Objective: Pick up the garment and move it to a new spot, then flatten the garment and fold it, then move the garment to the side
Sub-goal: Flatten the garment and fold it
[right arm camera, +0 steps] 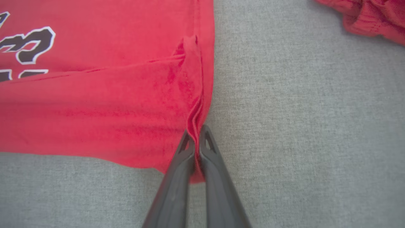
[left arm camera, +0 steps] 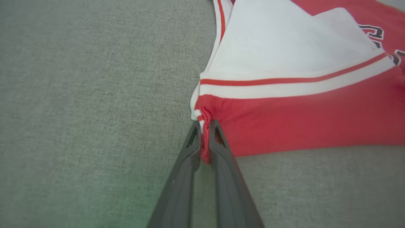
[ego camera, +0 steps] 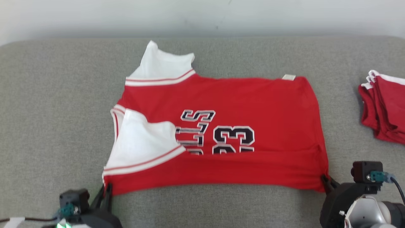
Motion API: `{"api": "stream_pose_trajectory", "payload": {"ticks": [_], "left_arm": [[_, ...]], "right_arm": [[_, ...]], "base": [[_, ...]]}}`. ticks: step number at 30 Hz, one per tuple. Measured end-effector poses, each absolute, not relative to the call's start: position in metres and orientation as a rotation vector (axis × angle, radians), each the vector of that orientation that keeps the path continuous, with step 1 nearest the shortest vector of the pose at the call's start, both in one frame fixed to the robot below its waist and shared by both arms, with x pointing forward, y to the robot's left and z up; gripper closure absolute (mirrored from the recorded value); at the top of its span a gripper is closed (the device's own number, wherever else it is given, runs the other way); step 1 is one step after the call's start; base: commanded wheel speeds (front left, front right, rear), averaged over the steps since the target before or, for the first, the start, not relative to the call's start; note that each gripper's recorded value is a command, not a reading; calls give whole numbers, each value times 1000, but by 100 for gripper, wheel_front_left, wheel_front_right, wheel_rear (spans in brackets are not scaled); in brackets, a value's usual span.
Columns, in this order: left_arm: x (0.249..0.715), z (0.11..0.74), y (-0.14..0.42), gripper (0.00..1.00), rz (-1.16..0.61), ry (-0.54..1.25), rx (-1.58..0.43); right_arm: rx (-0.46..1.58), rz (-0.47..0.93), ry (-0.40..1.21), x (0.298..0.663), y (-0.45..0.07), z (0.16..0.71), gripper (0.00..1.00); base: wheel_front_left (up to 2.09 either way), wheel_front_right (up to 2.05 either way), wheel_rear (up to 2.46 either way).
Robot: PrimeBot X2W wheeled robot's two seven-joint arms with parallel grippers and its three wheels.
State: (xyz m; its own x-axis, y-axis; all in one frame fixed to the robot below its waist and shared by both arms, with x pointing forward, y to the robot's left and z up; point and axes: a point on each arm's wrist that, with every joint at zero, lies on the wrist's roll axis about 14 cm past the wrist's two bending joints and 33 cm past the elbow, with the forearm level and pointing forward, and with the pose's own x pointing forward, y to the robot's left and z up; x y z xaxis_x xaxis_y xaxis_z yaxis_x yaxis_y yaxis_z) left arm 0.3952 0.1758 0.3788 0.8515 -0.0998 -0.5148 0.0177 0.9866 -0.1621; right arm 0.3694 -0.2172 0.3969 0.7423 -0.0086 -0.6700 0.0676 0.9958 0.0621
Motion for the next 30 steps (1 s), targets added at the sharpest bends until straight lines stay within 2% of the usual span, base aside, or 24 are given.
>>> {"api": "stream_pose_trajectory", "payload": {"ticks": [12, 20, 21, 22, 23, 30], "left_arm": [[338, 388, 173, 100, -45, 588, -162], [320, 382, 176, 100, -29, 631, -172], [317, 380, 177, 94, -28, 640, -173], [317, 381, 177, 53, -28, 635, -174], [318, 383, 178, 0, -27, 627, -175], [334, 400, 195, 0, 3, 581, -146]], "right_arm": [[125, -51, 776, 316, -220, 403, 100], [154, -20, 830, 301, -209, 391, 100], [156, -17, 842, 298, -208, 389, 60], [157, -13, 850, 296, -206, 387, 0], [163, -12, 849, 295, -206, 387, 0], [113, -24, 745, 324, -213, 418, 0]], "base": [[0, 0, 0], [0, 0, 0], [0, 0, 0], [0, 0, 0], [0, 0, 0], [0, 0, 0]]}}
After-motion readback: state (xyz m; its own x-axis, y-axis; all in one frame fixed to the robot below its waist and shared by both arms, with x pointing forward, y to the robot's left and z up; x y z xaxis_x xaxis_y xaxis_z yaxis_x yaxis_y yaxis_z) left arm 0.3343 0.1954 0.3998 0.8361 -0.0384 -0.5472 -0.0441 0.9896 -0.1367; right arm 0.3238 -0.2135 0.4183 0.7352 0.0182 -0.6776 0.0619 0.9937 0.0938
